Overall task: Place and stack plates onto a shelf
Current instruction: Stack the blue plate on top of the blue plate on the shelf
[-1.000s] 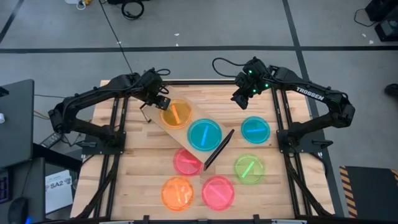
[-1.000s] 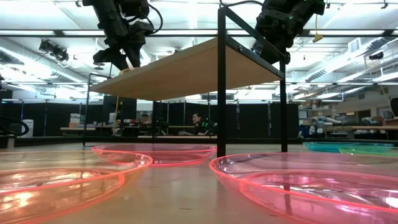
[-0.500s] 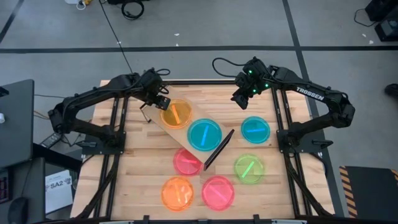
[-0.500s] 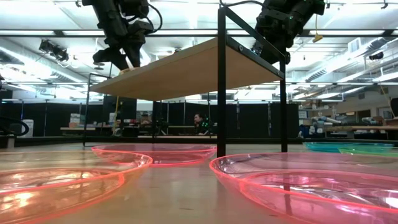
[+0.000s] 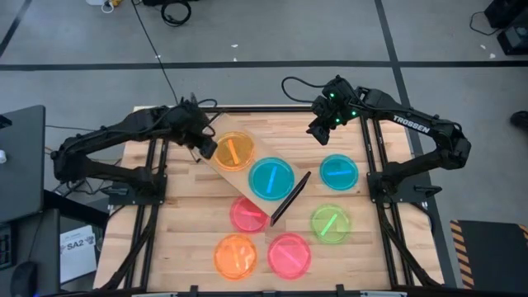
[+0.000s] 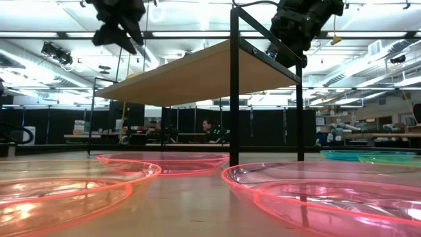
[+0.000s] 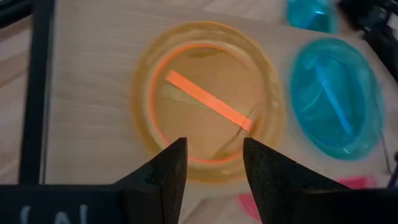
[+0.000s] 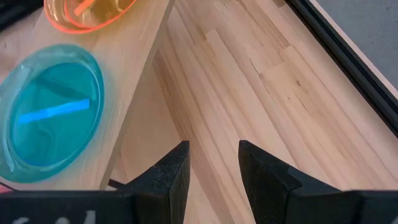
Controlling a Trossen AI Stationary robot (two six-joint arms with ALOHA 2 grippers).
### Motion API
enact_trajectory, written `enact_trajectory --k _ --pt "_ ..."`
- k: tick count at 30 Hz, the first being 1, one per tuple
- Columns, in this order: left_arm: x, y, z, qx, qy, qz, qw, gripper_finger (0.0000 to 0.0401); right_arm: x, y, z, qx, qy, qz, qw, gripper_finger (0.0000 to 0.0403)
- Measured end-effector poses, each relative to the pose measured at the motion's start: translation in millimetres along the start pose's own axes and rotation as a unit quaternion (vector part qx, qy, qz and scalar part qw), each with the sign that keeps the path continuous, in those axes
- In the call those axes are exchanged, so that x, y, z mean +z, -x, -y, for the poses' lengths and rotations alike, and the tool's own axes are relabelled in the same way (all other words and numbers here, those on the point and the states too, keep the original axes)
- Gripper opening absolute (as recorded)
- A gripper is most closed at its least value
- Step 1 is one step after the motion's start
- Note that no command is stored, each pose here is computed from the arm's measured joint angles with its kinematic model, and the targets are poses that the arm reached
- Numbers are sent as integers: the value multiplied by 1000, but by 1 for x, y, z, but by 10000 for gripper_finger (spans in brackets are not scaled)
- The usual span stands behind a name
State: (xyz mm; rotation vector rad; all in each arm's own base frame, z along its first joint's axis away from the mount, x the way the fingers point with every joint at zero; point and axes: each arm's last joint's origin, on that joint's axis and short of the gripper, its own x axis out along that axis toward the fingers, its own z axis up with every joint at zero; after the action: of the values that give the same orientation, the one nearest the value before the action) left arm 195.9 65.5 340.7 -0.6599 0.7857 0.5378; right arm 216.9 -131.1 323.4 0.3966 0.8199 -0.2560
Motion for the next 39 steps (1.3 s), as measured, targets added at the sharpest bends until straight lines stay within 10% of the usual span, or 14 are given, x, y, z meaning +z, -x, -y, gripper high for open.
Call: enact_trajectory --k 13,39 --pt "-46 16 54 -22 -138 30 990 165 -22 3 2 -33 52 -115 991 144" --pt "-68 26 81 -76 -169 54 981 165 -95 -46 30 -35 76 -232 969 144"
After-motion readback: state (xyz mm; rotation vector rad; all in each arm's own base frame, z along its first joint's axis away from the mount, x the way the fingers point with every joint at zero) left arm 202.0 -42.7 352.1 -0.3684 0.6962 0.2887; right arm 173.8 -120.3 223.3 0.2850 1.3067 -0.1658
